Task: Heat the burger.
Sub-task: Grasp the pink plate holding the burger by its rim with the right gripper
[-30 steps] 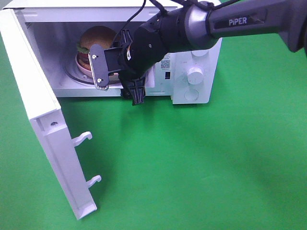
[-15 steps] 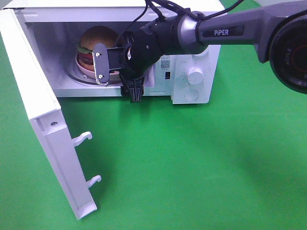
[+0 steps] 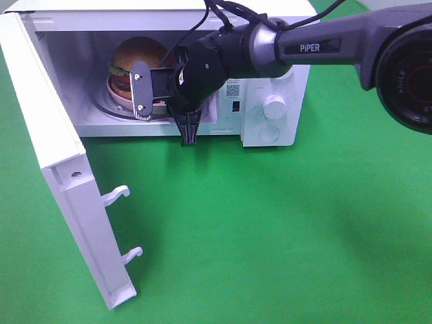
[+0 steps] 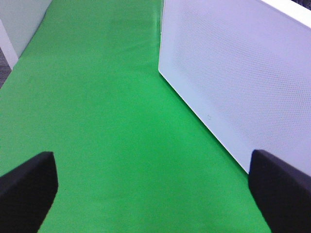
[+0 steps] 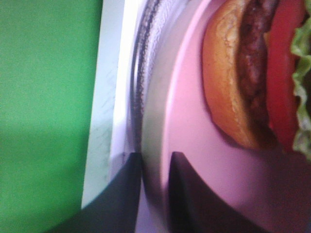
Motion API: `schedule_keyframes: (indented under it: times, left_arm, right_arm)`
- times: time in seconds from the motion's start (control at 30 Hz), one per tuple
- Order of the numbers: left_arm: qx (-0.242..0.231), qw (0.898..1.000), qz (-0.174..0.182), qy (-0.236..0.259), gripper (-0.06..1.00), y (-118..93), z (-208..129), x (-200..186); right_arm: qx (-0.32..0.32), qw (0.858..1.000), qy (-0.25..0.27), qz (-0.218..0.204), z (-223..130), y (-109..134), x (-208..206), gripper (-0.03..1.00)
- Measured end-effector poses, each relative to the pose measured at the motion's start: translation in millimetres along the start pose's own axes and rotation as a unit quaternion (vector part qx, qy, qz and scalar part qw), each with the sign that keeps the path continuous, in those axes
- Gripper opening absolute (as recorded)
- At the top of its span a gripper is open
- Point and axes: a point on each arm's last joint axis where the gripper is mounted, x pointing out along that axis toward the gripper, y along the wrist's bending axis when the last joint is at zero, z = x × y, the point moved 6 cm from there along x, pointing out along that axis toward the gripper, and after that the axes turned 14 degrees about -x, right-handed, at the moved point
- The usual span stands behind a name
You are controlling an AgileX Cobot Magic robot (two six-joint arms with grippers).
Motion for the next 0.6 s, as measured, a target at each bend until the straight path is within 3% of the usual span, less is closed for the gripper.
schedule_keyframes:
  times: [0.07, 0.6]
  left_arm:
    - [0.000, 1.000, 0.000, 0.000, 0.99, 0.0, 0.0, 0.0]
    - [0.000, 1.000, 0.000, 0.000, 0.99, 0.0, 0.0, 0.0]
  right_arm:
    - [-0.006, 1.000, 0.001, 0.004, 0.8, 1.3, -0.1, 0.10]
    - [-0.052, 0.998, -0.003, 0.039, 3.2, 7.9, -7.6, 0.08]
